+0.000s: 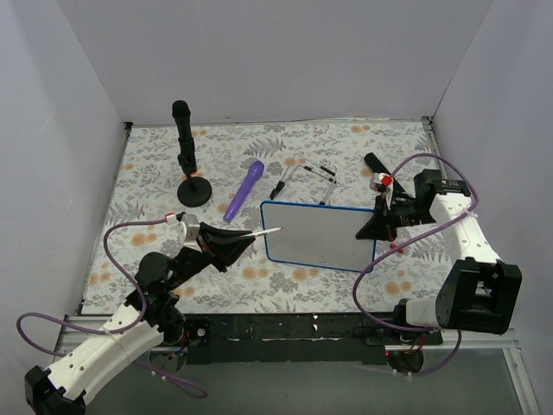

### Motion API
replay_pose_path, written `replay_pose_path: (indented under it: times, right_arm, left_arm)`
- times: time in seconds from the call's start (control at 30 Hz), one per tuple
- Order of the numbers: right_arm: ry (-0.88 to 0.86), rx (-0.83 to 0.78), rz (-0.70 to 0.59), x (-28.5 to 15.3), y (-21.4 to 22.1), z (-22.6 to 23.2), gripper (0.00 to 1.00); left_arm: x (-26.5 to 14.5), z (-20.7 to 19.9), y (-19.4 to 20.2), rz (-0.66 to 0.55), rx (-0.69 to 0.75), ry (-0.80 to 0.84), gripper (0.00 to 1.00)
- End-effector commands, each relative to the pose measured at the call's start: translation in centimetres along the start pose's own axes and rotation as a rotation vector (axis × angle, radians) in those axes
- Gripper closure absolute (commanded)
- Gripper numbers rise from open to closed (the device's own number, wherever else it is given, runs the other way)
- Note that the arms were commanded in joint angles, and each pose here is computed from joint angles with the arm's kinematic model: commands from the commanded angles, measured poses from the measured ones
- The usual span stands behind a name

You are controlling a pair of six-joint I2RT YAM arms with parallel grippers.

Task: Write a sentence on the whiteboard
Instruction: Place the whiteboard at the center of the board.

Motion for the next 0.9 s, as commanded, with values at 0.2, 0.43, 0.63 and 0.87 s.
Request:
replay_pose_path:
  times: [0.2, 0.43, 0.63, 0.87]
  right_arm:
    - [0.024, -0.073, -0.091, 0.6, 0.0, 0.5, 0.99]
    - [0.023, -0.100, -0.106, 1.1, 1.1, 0.7, 0.99]
    - [0.002, -0.089, -0.119, 1.4, 1.8, 0.4, 0.99]
    - [0.001, -0.087, -0.131, 1.4, 2.1, 0.3, 0.99]
  left_arm:
    - [-0.3, 0.5, -0.4, -0.052, -0.010, -0.032, 1.00]
    - [-0.9, 0.6, 0.0, -0.032, -0.070, -0.076, 1.00]
    - [-0.4, 1.2, 0.8, 0.041, -0.040, -0.093, 1.00]
    - [0.5, 1.9, 1.3, 0.088, -0.015, -0.107, 1.00]
Point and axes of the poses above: each gripper's point midway between its finger pads, its own x axis out along the fingers, its own z axis along the line the jaws close on, y = z × x, the point moved 5 cm from there along -x, back along the fingers, and after that the axes turned 13 degrees about -x, right-handed, at the moved point
